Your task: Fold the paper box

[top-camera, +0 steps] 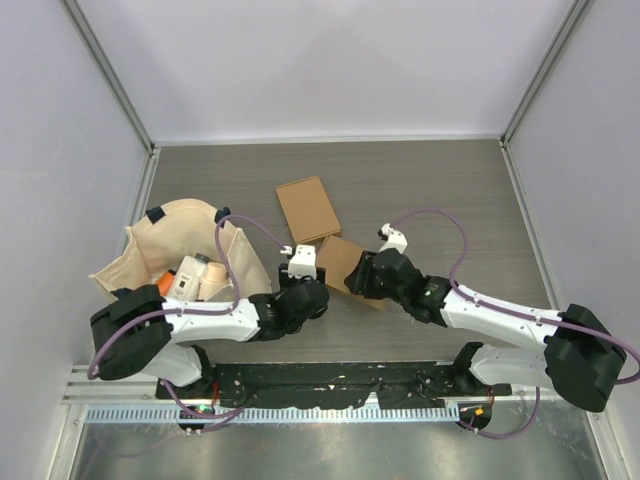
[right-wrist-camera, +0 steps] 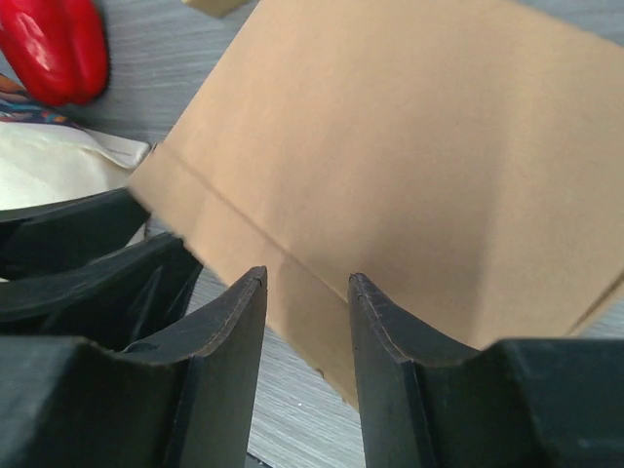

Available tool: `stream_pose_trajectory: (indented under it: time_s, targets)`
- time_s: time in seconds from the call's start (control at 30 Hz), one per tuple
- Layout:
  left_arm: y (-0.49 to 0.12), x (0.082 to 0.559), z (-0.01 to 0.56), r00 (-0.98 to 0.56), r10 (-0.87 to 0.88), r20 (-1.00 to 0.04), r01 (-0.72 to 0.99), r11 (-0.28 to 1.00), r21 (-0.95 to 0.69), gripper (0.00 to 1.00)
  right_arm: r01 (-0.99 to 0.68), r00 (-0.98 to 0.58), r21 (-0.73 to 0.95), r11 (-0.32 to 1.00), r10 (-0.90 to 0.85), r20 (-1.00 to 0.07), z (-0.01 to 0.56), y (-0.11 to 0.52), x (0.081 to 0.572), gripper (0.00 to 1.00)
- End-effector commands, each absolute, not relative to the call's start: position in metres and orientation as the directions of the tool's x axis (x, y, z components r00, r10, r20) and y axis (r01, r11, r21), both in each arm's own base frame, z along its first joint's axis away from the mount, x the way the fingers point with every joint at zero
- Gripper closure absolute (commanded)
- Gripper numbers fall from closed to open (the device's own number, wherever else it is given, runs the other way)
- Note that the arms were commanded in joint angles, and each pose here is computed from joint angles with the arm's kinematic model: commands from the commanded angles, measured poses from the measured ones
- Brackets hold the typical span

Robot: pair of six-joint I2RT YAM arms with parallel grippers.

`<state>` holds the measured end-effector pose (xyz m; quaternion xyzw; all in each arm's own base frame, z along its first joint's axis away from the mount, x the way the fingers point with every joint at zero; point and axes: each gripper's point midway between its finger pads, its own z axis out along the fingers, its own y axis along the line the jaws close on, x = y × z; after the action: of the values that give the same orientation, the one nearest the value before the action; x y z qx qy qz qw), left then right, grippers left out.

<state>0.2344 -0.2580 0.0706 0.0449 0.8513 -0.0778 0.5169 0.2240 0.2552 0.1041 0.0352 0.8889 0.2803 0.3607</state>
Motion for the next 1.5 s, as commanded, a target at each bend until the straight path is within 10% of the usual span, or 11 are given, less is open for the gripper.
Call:
stream_pose_trajectory:
  time_s: [0.0, 0.27, 0.53, 1.03, 1.3, 1.47]
  targets:
    - [-0.268, 0.208, 0.078, -0.562, -0.001, -0.827, 0.248, 0.954, -0.169, 0.38, -0.197, -0.683, 0.635, 0.747, 0.361, -0.635, 0.129, 0.272, 0.232, 0.56]
    - [-0.283, 0.146, 0.12, -0.705, 0.096, -0.703, 0.452, 0.824, -0.341, 0.46, -0.173, -0.697, 0.606, 0.776, 0.339, -0.632, 0.098, 0.256, 0.222, 0.55]
    - [-0.322, 0.191, 0.168, -0.702, 0.038, -0.711, 0.394, 0.852, -0.344, 0.7, -0.14, -0.727, 0.564, 0.814, 0.303, -0.617, 0.069, 0.237, 0.211, 0.54]
    - [-0.343, 0.257, 0.052, -0.827, 0.017, -0.563, 0.265, 0.893, -0.363, 0.91, -0.154, -0.726, 0.492, 0.857, 0.24, -0.644, 0.089, 0.212, 0.208, 0.46]
    - [-0.335, 0.248, 0.069, -0.816, -0.01, -0.578, 0.274, 0.874, -0.401, 0.85, 0.112, -0.65, 0.417, 0.902, 0.384, -0.655, 0.109, 0.133, 0.206, 0.2]
    - [-0.333, 0.251, 0.114, -0.772, -0.024, -0.635, 0.33, 0.838, -0.434, 0.41, 0.165, -0.635, 0.419, 0.893, 0.421, -0.647, 0.104, 0.113, 0.213, 0.1]
